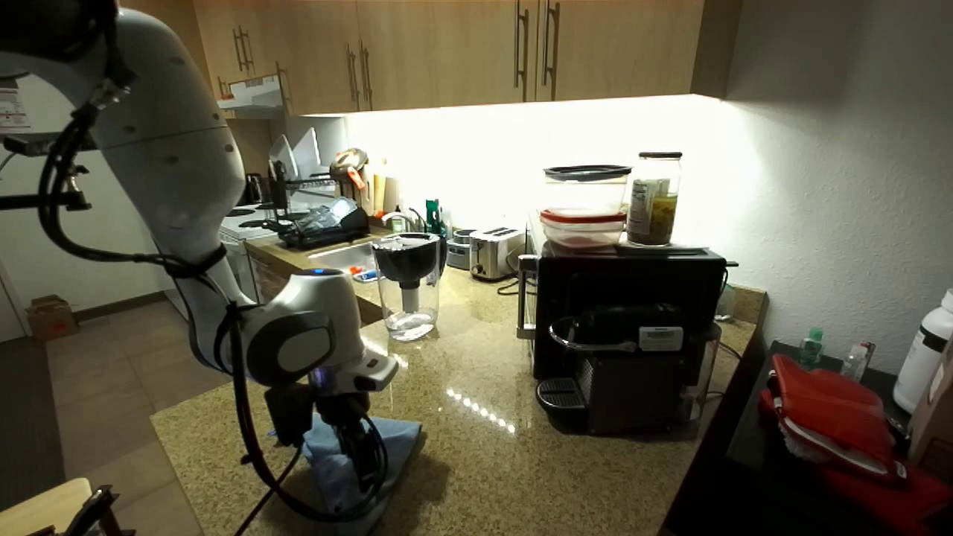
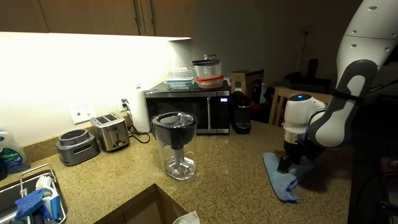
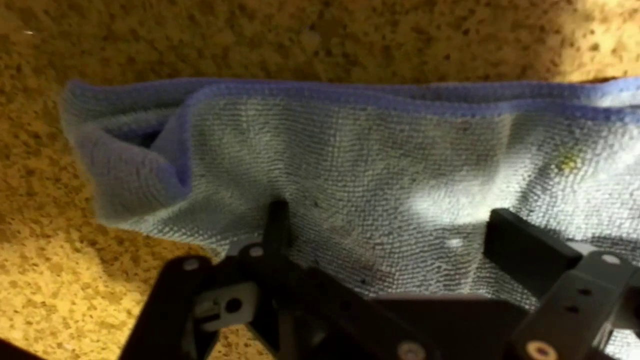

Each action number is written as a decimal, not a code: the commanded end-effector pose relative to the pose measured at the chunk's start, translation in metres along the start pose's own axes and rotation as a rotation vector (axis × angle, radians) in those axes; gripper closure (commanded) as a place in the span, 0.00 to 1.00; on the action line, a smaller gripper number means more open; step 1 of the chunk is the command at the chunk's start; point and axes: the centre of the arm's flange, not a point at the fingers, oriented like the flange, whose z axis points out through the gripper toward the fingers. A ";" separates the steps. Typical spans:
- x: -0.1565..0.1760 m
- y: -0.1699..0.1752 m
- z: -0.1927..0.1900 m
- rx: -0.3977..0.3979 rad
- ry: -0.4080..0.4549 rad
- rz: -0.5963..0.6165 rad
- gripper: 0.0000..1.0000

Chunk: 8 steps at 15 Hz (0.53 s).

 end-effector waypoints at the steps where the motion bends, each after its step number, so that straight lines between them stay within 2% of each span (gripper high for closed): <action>1: 0.024 -0.023 0.008 0.031 0.032 -0.039 0.00; 8: 0.082 -0.059 -0.002 0.056 0.096 -0.112 0.00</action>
